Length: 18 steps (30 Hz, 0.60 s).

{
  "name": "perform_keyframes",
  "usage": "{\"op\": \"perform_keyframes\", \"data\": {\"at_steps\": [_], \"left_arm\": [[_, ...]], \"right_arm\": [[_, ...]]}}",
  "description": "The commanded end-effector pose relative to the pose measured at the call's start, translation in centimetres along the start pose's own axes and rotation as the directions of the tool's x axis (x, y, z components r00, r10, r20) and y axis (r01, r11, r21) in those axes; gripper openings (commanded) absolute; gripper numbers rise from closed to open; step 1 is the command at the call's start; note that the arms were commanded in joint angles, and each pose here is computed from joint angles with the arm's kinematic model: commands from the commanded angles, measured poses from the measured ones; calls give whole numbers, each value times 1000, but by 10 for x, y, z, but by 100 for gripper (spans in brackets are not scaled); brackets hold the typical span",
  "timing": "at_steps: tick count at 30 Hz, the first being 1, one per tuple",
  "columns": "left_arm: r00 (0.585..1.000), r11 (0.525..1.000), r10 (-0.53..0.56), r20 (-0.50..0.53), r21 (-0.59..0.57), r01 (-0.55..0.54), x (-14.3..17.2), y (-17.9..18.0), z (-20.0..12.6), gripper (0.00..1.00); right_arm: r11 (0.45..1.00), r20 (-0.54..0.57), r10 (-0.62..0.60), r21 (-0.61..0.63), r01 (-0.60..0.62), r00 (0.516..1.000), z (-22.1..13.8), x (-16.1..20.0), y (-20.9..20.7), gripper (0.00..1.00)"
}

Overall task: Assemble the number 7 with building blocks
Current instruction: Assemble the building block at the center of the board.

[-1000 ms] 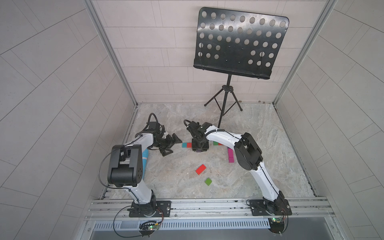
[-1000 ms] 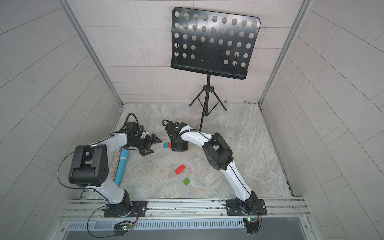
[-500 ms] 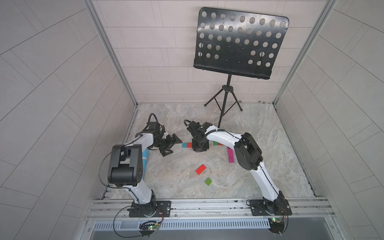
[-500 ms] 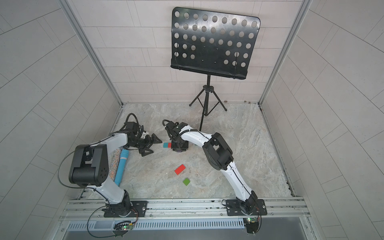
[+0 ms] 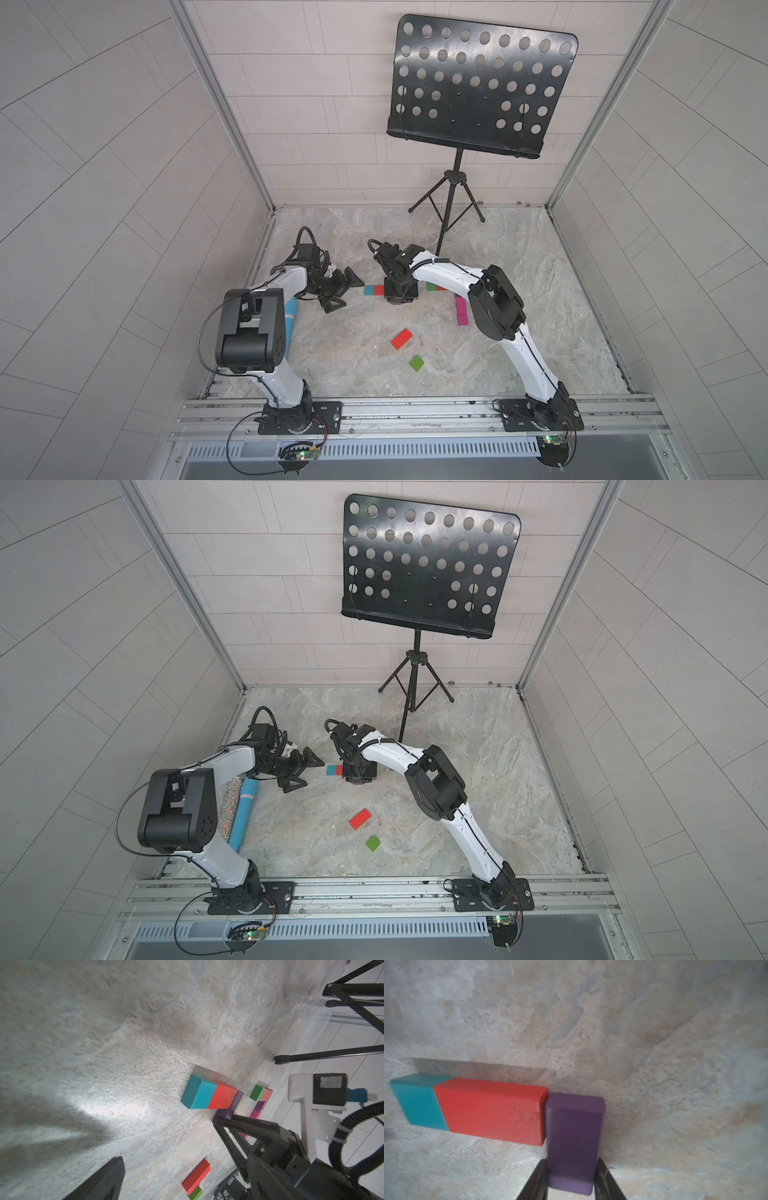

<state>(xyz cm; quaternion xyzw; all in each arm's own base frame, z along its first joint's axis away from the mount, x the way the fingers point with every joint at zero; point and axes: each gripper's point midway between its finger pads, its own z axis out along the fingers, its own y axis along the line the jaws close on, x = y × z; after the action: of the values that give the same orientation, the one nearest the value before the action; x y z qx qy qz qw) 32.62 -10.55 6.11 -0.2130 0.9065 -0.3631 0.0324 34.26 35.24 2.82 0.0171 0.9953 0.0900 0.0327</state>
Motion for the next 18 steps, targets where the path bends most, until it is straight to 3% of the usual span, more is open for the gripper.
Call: {"op": "perform_keyframes", "data": {"at_steps": [1, 18], "left_arm": [[1000, 1000, 8, -12, 3, -8, 3, 3, 4, 100], [1000, 1000, 6, -15, 3, -6, 3, 3, 5, 100]], "right_arm": [[999, -33, 1, 46, 0, 999, 17, 6, -8, 39], [999, -30, -12, 40, 13, 999, 16, 6, -4, 38]]}}
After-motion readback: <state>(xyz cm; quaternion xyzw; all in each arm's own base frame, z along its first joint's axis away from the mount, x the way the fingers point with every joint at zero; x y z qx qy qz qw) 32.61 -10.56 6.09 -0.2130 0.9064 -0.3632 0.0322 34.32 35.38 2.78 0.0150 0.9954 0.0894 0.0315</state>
